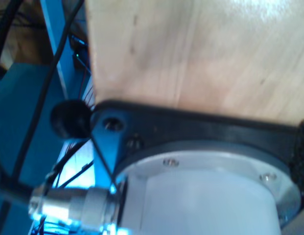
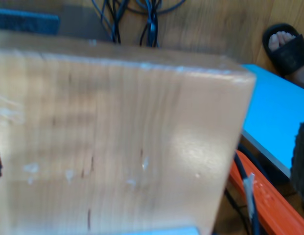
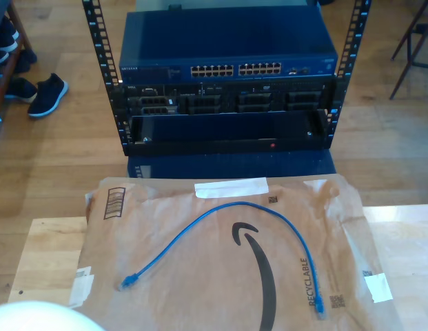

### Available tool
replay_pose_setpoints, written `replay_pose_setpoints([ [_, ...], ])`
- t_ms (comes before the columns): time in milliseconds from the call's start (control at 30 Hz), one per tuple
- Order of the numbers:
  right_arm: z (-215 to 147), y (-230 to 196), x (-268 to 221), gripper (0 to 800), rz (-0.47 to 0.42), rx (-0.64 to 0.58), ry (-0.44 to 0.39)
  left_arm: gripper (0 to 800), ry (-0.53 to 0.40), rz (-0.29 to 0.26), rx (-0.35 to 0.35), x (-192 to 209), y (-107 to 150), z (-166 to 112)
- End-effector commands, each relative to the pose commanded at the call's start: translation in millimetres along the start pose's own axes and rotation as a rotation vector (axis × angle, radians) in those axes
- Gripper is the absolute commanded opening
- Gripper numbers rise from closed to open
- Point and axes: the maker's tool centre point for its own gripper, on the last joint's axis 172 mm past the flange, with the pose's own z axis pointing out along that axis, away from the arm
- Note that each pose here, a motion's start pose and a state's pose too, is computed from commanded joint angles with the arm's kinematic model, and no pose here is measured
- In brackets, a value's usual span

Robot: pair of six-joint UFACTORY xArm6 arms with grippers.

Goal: Grab the cable and plug it in

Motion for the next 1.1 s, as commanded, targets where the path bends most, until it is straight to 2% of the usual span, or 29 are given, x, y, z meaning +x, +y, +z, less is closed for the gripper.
replay_pose_setpoints([
  [33, -10, -5, 2, 794, 0.003, 0.018, 0.000, 800, 0.006, -0.008, 0.002, 2, -1, -8],
  [167, -47, -40, 11, 793, 0.015, 0.117, 0.021, 800, -0.026, 0.026, 0.055, -9, 7, -36],
  [233, -61, -50, 15, 793, 0.040, 0.127, 0.042, 800, -0.028, 0.019, 0.085, -13, 13, -55],
  [333, -81, -82, 14, 793, 0.043, 0.135, 0.085, 800, 0.021, -0.002, 0.122, -7, 28, -74],
  [400, -94, -104, 8, 792, 0.051, 0.146, 0.108, 800, 0.063, -0.004, 0.150, -5, 45, -84],
  [533, -132, -162, -12, 788, 0.061, 0.191, 0.162, 800, 0.139, -0.028, 0.167, -16, 101, -100],
  [700, -161, -223, -72, 789, 0.064, 0.186, 0.160, 800, 0.172, -0.048, 0.137, -56, 167, -102],
  [767, -158, -246, -104, 791, 0.040, 0.163, 0.159, 800, 0.193, -0.053, 0.134, -73, 188, -103],
  [967, -130, -291, -215, 794, -0.074, 0.069, 0.195, 800, 0.261, -0.086, 0.132, -105, 223, -105],
  [1033, -125, -301, -256, 796, -0.101, 0.070, 0.216, 800, 0.253, -0.098, 0.118, -119, 233, -104],
  [1100, -124, -310, -309, 796, -0.130, 0.075, 0.201, 800, 0.229, -0.103, 0.107, -134, 242, -100],
])
